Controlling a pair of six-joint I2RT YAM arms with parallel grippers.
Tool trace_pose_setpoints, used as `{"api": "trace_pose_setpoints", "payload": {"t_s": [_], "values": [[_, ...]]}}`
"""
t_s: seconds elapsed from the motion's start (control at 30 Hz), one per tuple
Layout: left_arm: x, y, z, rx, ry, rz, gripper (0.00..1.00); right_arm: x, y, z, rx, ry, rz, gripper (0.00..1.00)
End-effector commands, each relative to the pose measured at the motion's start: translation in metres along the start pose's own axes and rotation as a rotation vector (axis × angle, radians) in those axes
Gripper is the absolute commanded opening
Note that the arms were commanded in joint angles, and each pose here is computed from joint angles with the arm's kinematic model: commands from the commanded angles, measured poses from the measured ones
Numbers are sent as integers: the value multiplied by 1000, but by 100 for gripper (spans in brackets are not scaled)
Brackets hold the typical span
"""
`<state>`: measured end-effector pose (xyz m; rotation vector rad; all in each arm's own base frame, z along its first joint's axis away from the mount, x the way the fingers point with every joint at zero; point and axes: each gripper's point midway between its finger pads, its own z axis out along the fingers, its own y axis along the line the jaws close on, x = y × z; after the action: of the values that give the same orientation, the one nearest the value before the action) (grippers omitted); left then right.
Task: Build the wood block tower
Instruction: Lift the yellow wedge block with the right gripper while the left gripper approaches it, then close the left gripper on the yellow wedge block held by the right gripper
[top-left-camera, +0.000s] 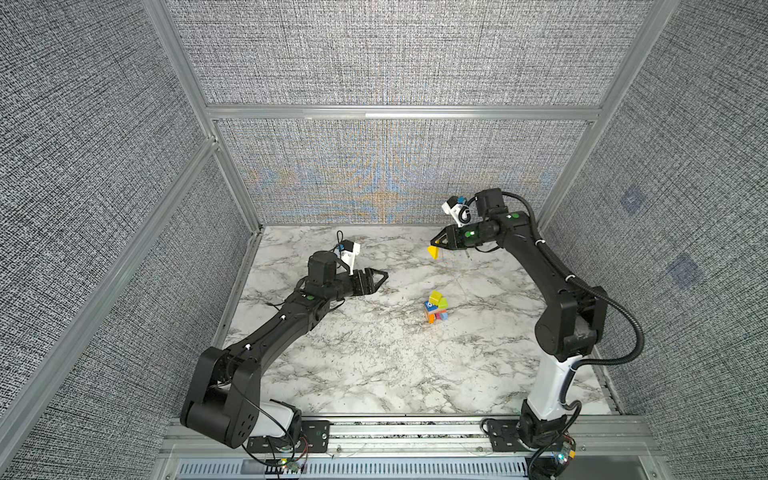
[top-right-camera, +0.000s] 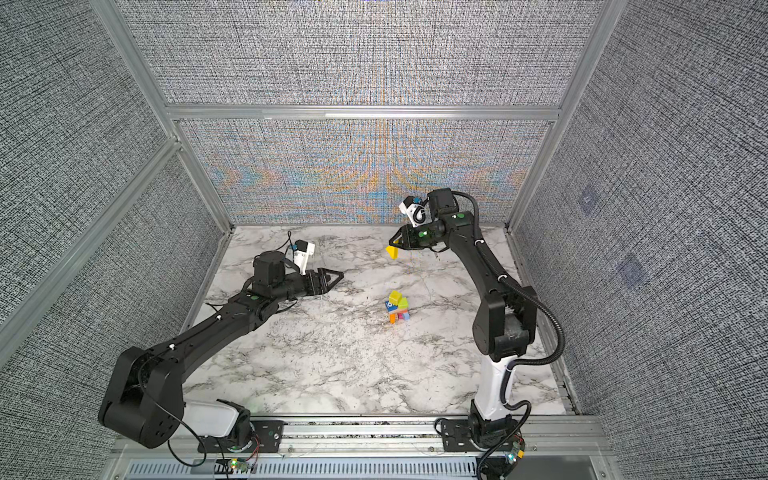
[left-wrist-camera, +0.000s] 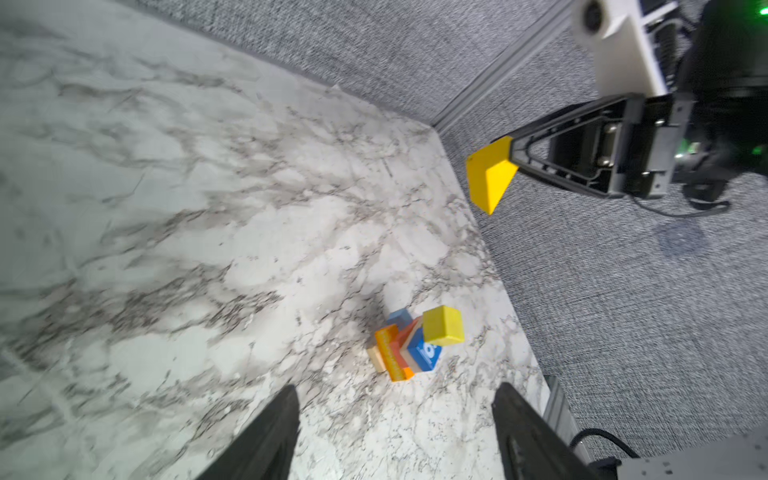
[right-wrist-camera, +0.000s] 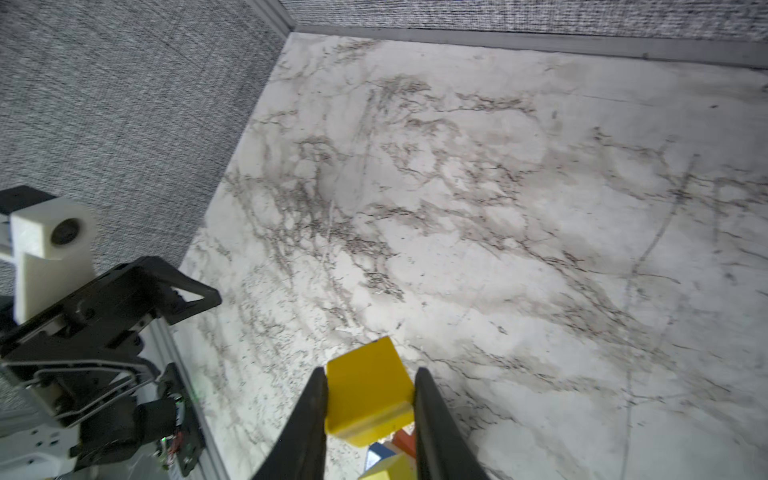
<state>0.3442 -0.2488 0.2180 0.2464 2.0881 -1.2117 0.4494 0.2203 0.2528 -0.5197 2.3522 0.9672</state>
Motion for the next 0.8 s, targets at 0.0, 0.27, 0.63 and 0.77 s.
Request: {"api": "trace_pose_setpoints", "payload": {"t_s": [0.0, 0.27, 0.63, 0.77], "values": [[-20, -33, -1, 147, -37, 105, 67, 0, 33, -5, -156, 2, 11, 14], [-40, -48, 18, 264, -47, 173, 59, 1, 57, 1, -263, 19, 9, 14], [-48, -49, 41, 367, -32, 225, 54, 3, 64, 9, -349, 54, 5, 15], [-49, -52, 46, 420, -22, 235, 54, 5, 65, 10, -362, 62, 5, 15]]}}
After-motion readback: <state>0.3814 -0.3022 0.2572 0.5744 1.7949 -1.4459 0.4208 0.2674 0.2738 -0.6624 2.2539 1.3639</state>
